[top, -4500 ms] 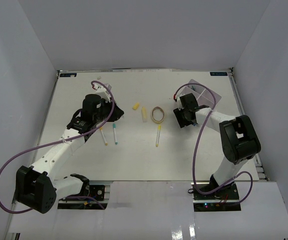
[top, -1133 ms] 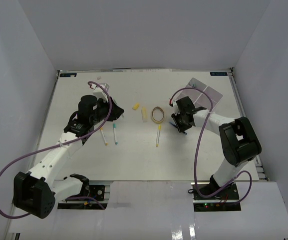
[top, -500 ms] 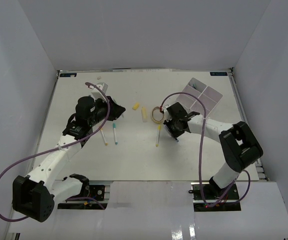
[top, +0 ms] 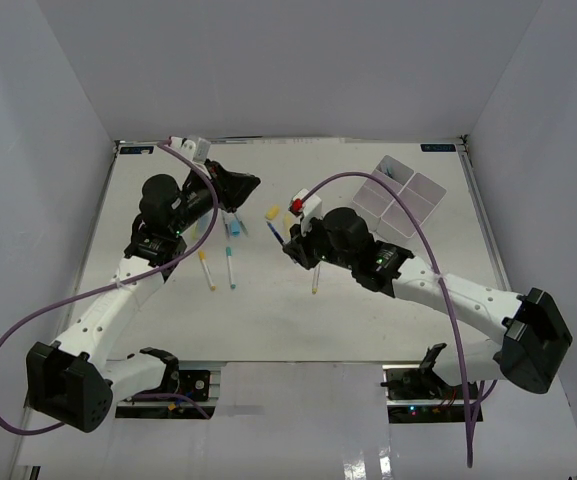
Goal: Sort the stationery into containers
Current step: Pick up the pen from the center of the board.
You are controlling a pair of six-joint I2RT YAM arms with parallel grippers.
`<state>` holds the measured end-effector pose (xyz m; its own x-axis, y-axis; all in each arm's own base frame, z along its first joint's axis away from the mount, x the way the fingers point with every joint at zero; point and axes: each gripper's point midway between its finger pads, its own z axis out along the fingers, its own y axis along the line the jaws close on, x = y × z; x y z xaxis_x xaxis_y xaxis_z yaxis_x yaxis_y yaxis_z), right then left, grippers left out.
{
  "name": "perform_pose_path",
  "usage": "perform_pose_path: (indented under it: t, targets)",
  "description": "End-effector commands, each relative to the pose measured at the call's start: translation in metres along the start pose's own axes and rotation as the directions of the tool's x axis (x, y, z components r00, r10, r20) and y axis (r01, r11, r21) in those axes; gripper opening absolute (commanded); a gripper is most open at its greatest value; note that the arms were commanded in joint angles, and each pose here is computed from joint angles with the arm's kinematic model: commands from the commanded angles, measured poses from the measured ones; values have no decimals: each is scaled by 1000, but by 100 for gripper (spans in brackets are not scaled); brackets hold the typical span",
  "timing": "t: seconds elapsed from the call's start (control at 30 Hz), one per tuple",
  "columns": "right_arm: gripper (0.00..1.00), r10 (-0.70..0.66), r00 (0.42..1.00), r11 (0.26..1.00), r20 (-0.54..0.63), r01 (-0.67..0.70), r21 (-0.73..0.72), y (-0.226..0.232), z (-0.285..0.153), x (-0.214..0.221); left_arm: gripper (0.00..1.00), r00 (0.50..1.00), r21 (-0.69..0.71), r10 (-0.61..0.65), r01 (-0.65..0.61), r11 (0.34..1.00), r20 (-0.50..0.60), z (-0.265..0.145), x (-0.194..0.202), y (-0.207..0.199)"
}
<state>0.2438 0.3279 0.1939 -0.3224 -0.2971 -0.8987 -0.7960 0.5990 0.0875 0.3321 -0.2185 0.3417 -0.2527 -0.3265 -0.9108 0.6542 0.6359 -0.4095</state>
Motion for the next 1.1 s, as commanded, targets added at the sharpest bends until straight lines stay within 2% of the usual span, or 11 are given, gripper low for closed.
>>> perform_pose_path:
  t: [0.0,0.2,0.3,0.67,1.07]
  targets:
    - [8,26,963,995,270,3,-105,35,-7,-78,2,994,108,65,-74,991,87,-7,-24,-24]
    - [8,47,902,986,429,27,-166,59,-22,-102,2,991,155,96,-109,982,94,-25,-19,-36]
    - [8,35,881,986,472,47,-160,61,-26,-102,2,991,158,94,-108,982,91,-29,-20,-39]
    - [8,20,856,997,517,25,-79,46,-26,-101,2,996,145,61,-71,987,71,-30,-15,-36]
    - [8,8,842,998,539,26,-56,42,-26,-108,3,997,167,34,-44,985,62,-29,-12,-39]
